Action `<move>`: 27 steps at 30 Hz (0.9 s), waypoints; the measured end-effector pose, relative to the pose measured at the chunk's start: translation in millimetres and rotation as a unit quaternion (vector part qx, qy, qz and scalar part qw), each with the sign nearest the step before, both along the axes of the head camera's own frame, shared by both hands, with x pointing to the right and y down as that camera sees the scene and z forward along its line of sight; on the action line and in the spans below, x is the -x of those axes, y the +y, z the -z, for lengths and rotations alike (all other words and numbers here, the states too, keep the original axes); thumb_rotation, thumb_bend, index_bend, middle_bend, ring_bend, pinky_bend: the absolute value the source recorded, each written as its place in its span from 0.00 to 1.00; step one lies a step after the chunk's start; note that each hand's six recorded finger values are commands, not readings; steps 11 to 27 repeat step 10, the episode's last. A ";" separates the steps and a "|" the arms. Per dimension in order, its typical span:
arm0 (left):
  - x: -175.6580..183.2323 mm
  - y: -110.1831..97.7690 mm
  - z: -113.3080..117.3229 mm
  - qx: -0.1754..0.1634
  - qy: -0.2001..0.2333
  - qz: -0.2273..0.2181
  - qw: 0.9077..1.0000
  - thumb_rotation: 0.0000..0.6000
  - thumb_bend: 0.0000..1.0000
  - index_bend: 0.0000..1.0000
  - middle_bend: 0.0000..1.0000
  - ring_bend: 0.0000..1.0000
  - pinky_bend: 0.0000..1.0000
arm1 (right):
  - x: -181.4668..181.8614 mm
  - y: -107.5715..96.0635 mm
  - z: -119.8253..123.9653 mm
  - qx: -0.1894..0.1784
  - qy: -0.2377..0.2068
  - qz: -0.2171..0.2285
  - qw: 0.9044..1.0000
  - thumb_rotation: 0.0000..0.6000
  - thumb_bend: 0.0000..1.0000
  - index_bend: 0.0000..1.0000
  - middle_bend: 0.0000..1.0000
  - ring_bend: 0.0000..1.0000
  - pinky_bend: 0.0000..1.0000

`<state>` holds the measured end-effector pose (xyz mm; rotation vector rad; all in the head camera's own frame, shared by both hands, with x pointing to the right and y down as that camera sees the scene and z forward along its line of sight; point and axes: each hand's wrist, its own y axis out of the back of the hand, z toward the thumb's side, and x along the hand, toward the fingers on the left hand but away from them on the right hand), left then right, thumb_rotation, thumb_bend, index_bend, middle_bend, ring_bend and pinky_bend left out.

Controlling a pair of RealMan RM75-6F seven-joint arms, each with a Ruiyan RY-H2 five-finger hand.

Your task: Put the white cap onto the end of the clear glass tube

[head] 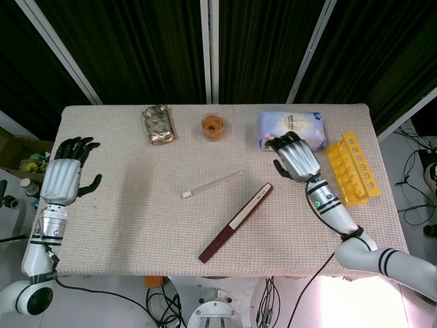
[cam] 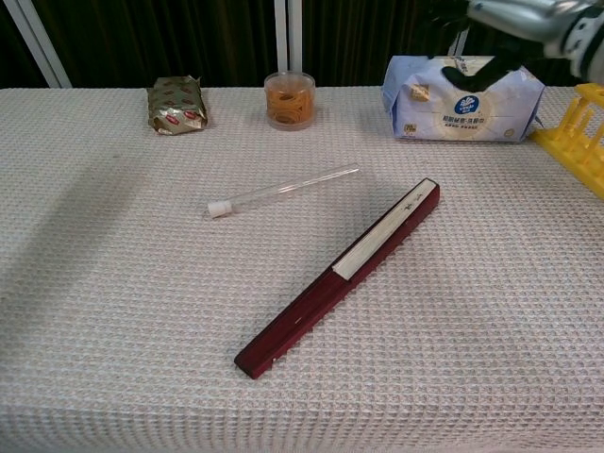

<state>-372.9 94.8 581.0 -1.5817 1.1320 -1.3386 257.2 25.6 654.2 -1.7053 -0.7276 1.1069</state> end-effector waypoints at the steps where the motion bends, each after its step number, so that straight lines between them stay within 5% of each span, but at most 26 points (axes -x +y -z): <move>1: 9.8 2.9 3.8 -0.002 -0.017 0.002 1.000 1.00 0.32 0.22 0.13 0.08 0.10 | -17.0 2.8 7.6 -0.004 0.002 -0.015 1.000 1.00 0.46 0.25 0.31 0.24 0.25; 6: 56.8 27.2 28.8 -0.011 -0.084 0.010 0.996 1.00 0.32 0.24 0.14 0.08 0.10 | -103.1 29.9 51.5 -0.028 0.001 -0.100 0.995 1.00 0.42 0.16 0.24 0.16 0.20; 10: 81.0 55.7 46.6 -0.011 -0.099 0.023 0.995 1.00 0.32 0.24 0.14 0.08 0.10 | -148.6 62.5 80.1 -0.037 -0.014 -0.148 0.988 1.00 0.40 0.15 0.23 0.15 0.19; 27: 81.0 55.7 46.6 -0.011 -0.099 0.023 0.995 1.00 0.32 0.24 0.14 0.08 0.10 | -148.6 62.5 80.1 -0.037 -0.014 -0.148 0.988 1.00 0.40 0.15 0.23 0.15 0.19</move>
